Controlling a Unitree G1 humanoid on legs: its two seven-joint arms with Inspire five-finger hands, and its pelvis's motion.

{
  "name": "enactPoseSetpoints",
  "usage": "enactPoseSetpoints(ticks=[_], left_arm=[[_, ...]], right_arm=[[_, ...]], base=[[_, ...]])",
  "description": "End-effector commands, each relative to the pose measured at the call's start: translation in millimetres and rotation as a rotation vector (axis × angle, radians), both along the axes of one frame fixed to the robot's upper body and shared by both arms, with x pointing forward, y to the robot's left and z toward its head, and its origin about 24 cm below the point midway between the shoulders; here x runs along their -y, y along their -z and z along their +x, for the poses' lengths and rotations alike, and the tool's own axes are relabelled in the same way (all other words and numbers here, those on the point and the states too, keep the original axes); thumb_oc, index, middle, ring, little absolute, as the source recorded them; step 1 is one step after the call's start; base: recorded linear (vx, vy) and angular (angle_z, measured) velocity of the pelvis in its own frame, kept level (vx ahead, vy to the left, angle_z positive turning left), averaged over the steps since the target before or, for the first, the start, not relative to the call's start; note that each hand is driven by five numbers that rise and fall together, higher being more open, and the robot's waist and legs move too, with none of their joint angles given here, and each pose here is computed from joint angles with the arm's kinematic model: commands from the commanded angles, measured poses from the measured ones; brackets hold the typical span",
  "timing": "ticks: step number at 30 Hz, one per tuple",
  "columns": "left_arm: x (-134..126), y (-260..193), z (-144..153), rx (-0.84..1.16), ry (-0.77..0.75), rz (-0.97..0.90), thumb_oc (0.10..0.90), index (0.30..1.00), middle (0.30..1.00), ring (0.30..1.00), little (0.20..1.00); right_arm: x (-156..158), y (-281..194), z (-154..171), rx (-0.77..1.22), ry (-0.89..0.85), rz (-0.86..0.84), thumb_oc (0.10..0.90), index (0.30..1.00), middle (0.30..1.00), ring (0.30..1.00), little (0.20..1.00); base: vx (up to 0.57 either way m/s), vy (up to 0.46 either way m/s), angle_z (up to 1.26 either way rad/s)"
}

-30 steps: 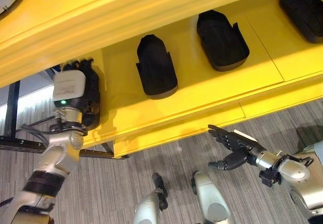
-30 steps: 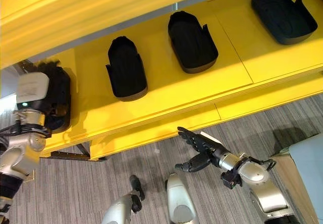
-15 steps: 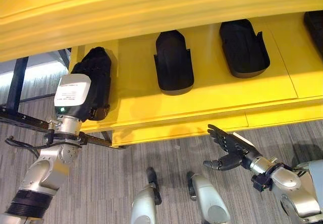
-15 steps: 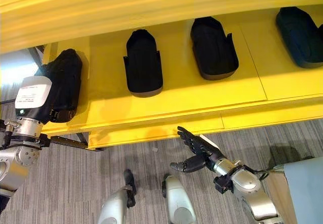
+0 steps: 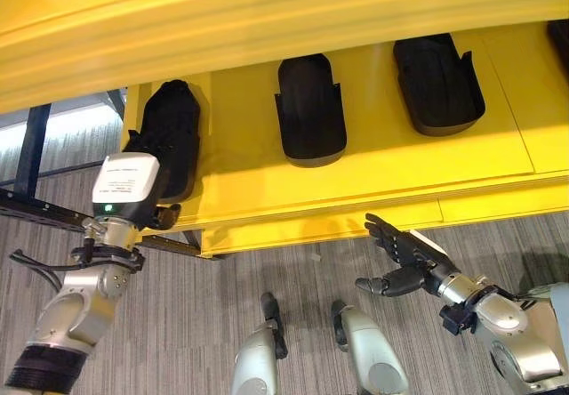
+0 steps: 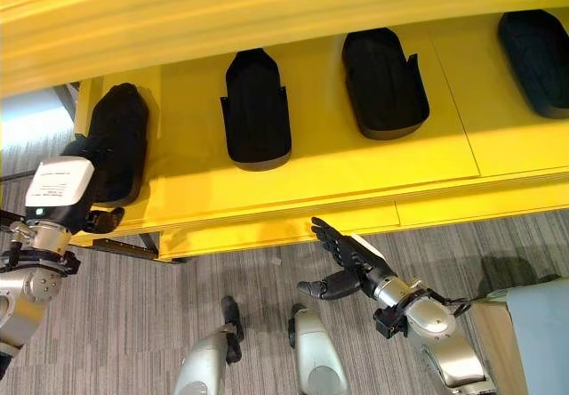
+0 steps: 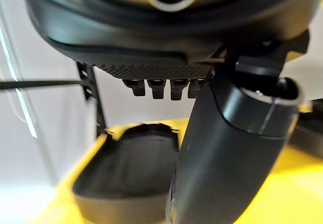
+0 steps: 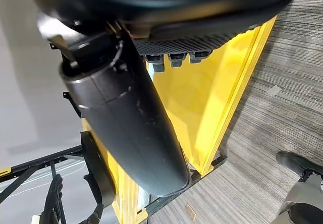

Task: Move parts from the plastic box to the shelf.

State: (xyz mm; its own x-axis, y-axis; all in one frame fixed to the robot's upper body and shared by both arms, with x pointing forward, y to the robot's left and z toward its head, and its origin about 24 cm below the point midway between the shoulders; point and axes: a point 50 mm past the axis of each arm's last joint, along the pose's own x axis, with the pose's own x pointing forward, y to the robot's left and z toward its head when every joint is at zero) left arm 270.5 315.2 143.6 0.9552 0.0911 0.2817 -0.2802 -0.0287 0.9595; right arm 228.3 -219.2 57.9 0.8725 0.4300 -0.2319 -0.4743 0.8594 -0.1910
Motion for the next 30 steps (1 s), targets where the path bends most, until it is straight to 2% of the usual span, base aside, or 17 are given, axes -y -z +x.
enactPoseSetpoints(ticks=[1, 6, 9, 30], left_arm=[[-24.7, -58.9, -0.9, 0.228, -0.133, 0.177, 0.9, 1.0, 1.0, 1.0, 1.0], [-38.1, -59.5, -2.3, 0.279, -0.242, 0.251, 0.9, 1.0, 1.0, 1.0, 1.0], [-36.9, -60.0, 1.0, 0.286, -0.257, 0.268, 0.9, 1.0, 1.0, 1.0, 1.0], [-4.9, -48.3, 34.1, 0.093, -0.143, 0.332, 0.9, 1.0, 1.0, 1.0, 1.0]], right_arm=[[-19.8, -35.8, 12.1, 0.193, -0.099, 0.069, 0.9, 1.0, 1.0, 1.0, 1.0], [-21.5, -37.2, 13.7, 0.185, -0.11, 0.071, 0.9, 1.0, 1.0, 1.0, 1.0], [-23.6, -37.1, 14.1, 0.183, -0.121, 0.07, 0.9, 1.0, 1.0, 1.0, 1.0], [-20.0, -40.4, 17.4, 0.173, -0.138, 0.055, 0.9, 1.0, 1.0, 1.0, 1.0]], base=[[0.0, 0.0, 0.0], [0.0, 0.0, 0.0], [0.01, -0.003, -0.02], [0.0, 0.006, -0.02]])
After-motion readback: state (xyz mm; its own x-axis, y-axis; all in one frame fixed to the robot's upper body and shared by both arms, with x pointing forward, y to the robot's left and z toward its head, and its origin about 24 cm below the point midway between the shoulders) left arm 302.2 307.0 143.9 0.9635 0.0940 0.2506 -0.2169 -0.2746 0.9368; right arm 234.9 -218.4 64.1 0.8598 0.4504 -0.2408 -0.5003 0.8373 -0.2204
